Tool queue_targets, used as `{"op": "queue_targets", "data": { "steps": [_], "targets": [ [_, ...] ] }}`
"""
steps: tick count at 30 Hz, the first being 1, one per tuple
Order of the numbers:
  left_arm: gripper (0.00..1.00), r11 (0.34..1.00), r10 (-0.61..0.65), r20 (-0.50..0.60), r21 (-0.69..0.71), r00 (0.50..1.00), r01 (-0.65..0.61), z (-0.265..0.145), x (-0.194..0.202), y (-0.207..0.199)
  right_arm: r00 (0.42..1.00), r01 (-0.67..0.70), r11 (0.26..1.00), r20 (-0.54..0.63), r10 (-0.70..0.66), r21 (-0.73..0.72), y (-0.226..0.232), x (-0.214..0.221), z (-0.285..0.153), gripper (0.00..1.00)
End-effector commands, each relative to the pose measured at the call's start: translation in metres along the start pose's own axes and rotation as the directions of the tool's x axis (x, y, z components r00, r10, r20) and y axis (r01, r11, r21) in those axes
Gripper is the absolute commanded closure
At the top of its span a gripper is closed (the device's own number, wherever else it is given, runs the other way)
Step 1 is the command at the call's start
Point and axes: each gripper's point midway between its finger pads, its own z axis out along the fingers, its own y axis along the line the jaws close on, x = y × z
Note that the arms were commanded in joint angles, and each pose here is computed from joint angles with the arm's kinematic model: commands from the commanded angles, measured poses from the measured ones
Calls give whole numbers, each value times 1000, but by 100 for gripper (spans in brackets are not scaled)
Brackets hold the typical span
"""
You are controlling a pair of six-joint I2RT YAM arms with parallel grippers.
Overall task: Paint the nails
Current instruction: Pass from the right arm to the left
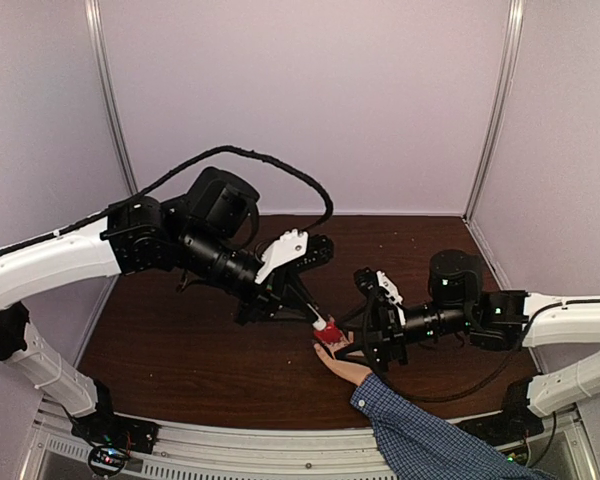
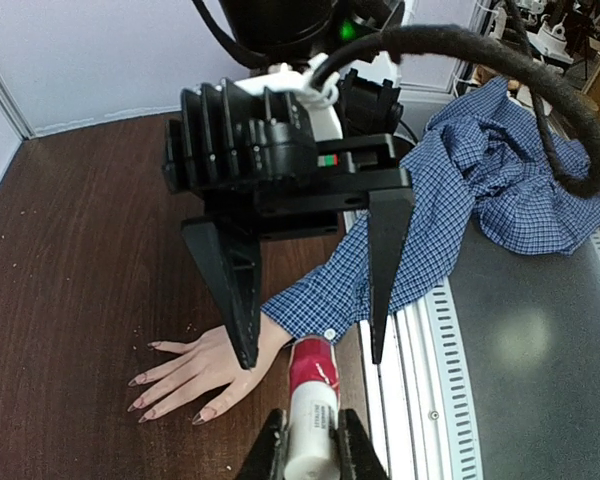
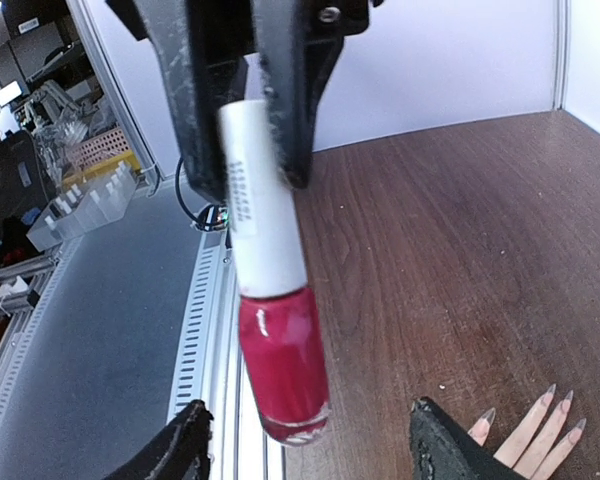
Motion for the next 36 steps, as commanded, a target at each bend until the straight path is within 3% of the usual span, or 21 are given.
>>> {"op": "queue_targets", "data": {
  "steps": [1,5,22,28,33,36],
  "targets": [
    [100,1000,-13,79,-8,997,14,-3,-18,4,997,60,998,60,-58,-25,11,-26,5,38],
    [100,1000,-9,91,-12,996,10,-4,-19,3,996,76,996,56,-73,-44,18,-27,8,48],
    [100,1000,-1,90,-1,996,1,-1,-17,3,996,86,994,40,-84,-64,24,-26,12,76],
    [100,1000,-4,98,15,995,2,-1,-18,0,996,81,995,32,-79,-54,22,-29,13,91],
    [60,1000,12,117,6,993,-13,-9,-20,-1,995,91,995,38,-89,-40,20,-31,11,95],
    [49,999,16,172,26,985,-21,-19,-23,-4,994,102,994,47,-101,-34,22,-35,8,97]
  ]
}}
